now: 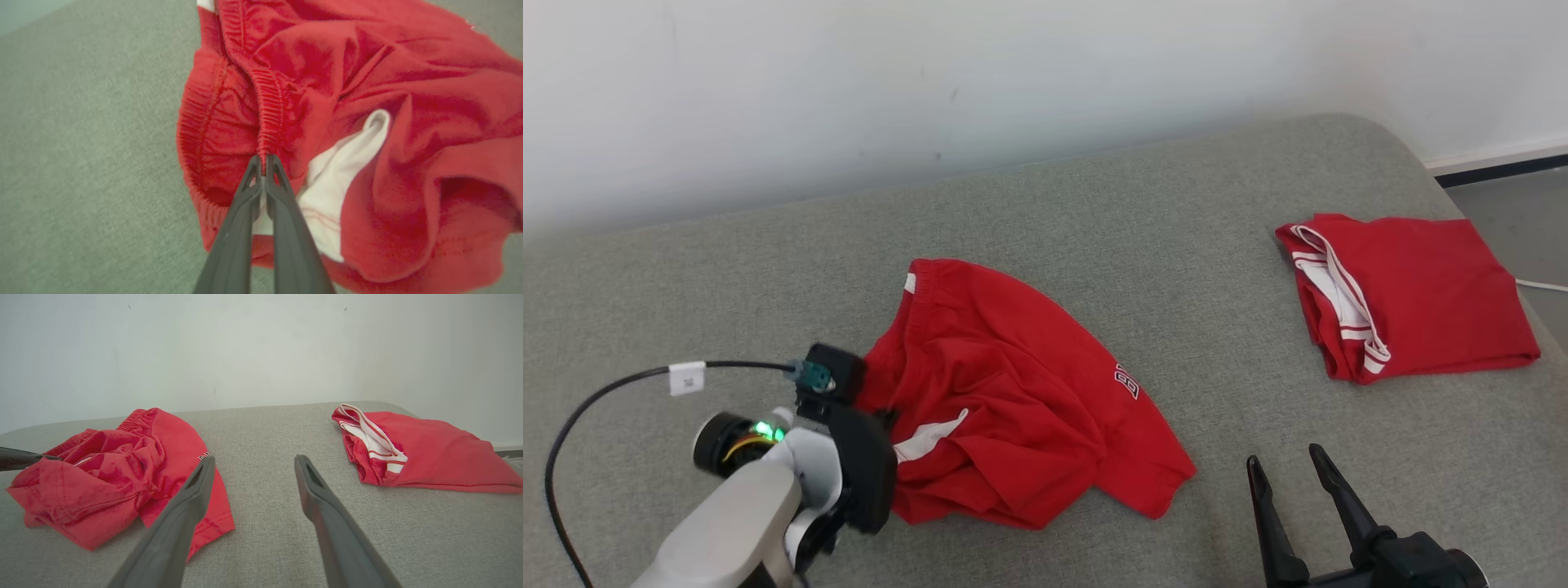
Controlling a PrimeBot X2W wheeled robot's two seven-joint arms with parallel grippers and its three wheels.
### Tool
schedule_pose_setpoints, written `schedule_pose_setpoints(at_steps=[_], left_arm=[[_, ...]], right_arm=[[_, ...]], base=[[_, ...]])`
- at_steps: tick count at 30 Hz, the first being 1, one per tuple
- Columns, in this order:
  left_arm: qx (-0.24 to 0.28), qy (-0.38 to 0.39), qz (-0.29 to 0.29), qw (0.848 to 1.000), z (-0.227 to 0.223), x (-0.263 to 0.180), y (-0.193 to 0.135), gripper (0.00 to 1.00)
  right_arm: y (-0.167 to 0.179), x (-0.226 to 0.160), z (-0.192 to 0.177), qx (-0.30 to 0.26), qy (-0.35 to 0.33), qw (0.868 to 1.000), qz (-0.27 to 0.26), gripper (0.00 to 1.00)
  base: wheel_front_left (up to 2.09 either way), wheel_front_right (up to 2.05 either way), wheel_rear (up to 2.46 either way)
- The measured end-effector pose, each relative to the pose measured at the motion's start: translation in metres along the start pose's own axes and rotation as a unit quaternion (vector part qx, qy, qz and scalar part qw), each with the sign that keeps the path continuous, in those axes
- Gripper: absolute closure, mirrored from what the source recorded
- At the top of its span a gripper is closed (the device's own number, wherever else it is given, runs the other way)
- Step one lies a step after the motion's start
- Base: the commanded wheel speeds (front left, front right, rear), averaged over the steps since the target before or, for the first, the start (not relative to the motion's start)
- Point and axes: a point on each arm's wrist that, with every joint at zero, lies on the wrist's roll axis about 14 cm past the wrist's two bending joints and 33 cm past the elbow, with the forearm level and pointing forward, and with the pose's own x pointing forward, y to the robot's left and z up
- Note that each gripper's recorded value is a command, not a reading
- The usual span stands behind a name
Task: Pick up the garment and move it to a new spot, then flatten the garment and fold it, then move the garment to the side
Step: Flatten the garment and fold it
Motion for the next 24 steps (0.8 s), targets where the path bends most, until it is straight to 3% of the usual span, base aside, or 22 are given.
schedule_pose_setpoints(at_steps=[3, 6, 10, 19, 24], left_arm=[[-0.029, -0.089, -0.024, 0.995, 0.048, -0.005, -0.012, 1.0], [-0.061, -0.174, -0.063, 0.981, 0.1, -0.017, -0.034, 1.0], [-0.109, -0.287, -0.12, 0.944, 0.171, -0.046, -0.063, 1.0], [-0.158, -0.493, -0.189, 0.834, 0.294, -0.13, -0.104, 1.0], [-0.099, -0.535, -0.2, 0.815, 0.324, -0.158, -0.136, 1.0]], right_arm=[[0.001, 0.002, 0.001, 0.001, -0.002, 1.0, 0.003, 0.0], [0.003, 0.003, 0.001, 0.005, -0.002, 1.0, 0.006, 0.0], [0.006, 0.003, 0.002, 0.008, -0.004, 1.0, 0.01, 0.0], [0.01, 0.002, 0.005, 0.012, -0.01, 1.0, 0.016, 0.0], [0.013, 0.002, 0.005, 0.015, -0.011, 1.0, 0.02, 0.0]], base=[[0.0, 0.0, 0.0], [0.0, 0.0, 0.0], [0.0, 0.0, 0.0], [0.0, 0.0, 0.0], [0.0, 0.0, 0.0]])
